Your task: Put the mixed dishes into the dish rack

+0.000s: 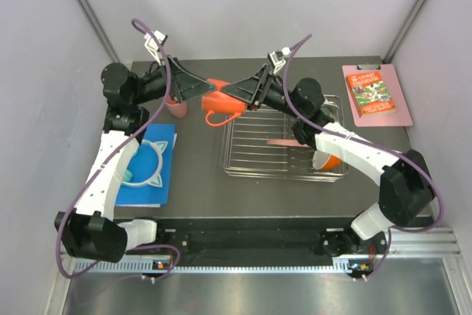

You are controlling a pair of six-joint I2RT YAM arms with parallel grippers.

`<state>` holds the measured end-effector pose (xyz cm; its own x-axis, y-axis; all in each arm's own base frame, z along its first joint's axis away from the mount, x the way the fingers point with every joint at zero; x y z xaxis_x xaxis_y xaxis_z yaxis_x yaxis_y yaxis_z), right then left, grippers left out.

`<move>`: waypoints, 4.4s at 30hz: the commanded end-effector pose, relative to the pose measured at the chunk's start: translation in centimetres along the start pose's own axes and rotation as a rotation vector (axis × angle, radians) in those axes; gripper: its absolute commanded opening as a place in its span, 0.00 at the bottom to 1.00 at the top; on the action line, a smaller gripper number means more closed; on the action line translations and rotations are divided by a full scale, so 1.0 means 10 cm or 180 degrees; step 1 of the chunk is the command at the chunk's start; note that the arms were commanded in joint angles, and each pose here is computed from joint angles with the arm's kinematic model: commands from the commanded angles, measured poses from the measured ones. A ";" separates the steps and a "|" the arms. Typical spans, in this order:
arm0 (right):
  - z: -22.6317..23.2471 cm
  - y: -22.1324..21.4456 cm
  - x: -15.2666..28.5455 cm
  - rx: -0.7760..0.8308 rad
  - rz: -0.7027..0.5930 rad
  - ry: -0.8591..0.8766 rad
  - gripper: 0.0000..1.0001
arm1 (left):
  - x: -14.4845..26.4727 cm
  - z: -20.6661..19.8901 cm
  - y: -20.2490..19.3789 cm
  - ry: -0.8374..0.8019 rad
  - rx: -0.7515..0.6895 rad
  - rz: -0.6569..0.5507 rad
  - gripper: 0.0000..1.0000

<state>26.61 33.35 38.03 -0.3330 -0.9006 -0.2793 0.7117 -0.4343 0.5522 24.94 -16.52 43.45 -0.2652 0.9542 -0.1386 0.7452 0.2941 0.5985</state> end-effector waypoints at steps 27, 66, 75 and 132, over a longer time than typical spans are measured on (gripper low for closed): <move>-1.58 0.33 0.18 0.2639 0.1776 -0.3952 0.00 | 1.39 1.23 -0.09 0.1707 -0.0298 0.0069 0.99; -2.47 0.06 0.03 0.2320 0.2084 -0.3703 1.00 | 1.60 1.79 -0.33 0.2143 -0.0428 0.0271 0.99; -1.92 0.35 0.01 0.2611 0.1741 -0.3790 1.00 | 1.47 1.89 -0.05 0.2351 -0.0837 0.0118 0.99; 0.25 0.45 0.85 0.2904 -0.0004 -0.2688 1.00 | 0.52 2.19 0.54 0.2735 -0.1725 0.0462 0.00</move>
<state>26.55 23.47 38.53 -0.8914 -0.4129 0.1868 0.1544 0.1107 0.9818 45.61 -5.46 14.47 -0.6164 0.2749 0.7379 0.7127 -0.2036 0.6713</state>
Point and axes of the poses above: each gripper's point midway between its finger pads, its own x axis back along the fingers, its own z axis along the line the jaws close on, y = z × x, the point moved 5 cm from there along x, back along the fingers, and after that the axes turned 8 degrees about x, right-handed, at the moved point
